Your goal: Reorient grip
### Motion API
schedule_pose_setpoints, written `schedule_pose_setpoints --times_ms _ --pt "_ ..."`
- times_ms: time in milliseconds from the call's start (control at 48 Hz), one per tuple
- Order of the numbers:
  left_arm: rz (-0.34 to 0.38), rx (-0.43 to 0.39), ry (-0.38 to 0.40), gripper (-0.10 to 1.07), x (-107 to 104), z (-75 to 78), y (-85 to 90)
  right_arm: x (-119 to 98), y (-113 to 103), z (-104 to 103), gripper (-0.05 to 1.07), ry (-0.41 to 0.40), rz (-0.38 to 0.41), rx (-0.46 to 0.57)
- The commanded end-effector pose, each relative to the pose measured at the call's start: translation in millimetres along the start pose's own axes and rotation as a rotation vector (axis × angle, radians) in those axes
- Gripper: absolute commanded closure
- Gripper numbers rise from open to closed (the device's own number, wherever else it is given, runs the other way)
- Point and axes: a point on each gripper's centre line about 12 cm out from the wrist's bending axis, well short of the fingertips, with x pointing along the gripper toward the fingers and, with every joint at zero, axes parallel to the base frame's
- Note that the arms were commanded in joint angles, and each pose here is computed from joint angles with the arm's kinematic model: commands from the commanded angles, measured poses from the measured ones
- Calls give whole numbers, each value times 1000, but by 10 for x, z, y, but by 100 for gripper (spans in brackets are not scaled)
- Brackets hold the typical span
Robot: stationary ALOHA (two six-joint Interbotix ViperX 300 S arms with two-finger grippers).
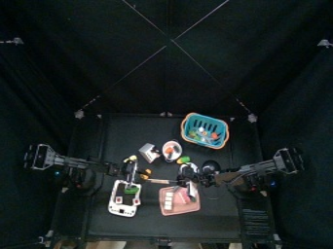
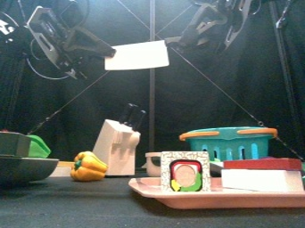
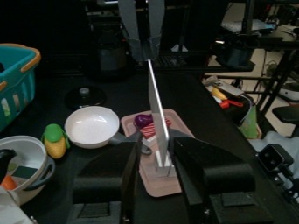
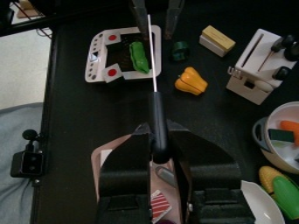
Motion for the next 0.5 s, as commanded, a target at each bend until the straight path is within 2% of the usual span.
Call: schedule_pose_setpoints --times_ms 0,250,479 --pt "-4 5 -33 38 38 102 -2 -88 9 108 63 -41 12 7" --pt "-26 7 -60 59 51 149 -55 -89 10 115 63 -42 13 9" --pt "-29 7 -69 63 50 159 -58 -88 15 108 63 -42 15 8"
